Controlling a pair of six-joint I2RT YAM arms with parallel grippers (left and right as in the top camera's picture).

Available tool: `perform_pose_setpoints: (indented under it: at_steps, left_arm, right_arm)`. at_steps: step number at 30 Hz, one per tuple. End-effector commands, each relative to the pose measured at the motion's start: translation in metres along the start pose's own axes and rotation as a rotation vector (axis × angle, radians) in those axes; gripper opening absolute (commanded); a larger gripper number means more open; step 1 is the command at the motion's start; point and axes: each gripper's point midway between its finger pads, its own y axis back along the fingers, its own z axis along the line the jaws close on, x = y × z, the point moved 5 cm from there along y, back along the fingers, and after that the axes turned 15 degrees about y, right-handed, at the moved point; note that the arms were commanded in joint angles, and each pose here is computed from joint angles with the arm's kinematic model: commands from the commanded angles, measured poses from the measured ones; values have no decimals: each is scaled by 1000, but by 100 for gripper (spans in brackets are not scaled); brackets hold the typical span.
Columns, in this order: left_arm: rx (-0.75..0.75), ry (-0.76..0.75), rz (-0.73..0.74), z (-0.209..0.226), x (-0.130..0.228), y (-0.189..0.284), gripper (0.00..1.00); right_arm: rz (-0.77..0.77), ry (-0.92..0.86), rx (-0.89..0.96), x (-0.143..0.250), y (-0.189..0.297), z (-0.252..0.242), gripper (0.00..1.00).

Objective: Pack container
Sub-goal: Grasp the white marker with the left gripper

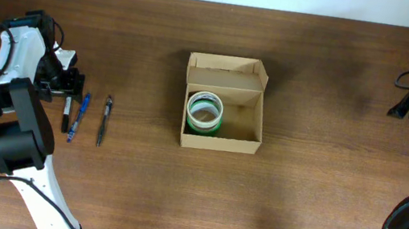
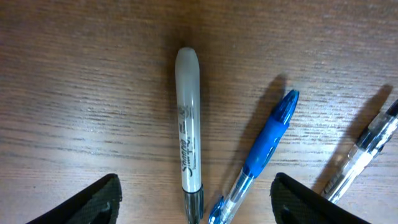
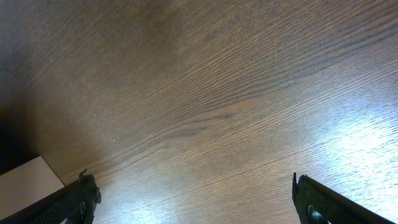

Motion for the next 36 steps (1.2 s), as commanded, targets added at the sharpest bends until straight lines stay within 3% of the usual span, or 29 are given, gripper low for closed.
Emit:
perform_pose_setpoints:
  at_steps: [1,3,12,17,22,29,33,36]
  left_arm:
    - [3,4,26,-2,-1,-12,73]
    - [-19,19,54,1,0,-22,68]
    - [-30,33,98,1,1,-39,64]
    - [-32,40,112,0,2,-45,39]
    - [-31,40,114,0,2,-45,2]
    - [-4,65,121,-4,0,-24,2]
    - [95,2,31,-22,-16,36,2]
    - [156,-91,-124,-45,-24,104,2]
  right_arm:
    - [4,1,12,0,-1,0,99]
    - [4,1,12,0,-1,0,99]
    - [4,1,12,0,-1,0,99]
    - [4,1,12,0,-1,0,99]
    - [4,1,12,0,-1,0,99]
    - [4,1,12,0,-1,0,99]
    - [4,1,12,0,-1,0,99]
    - [4,1,12,0,-1,0,99]
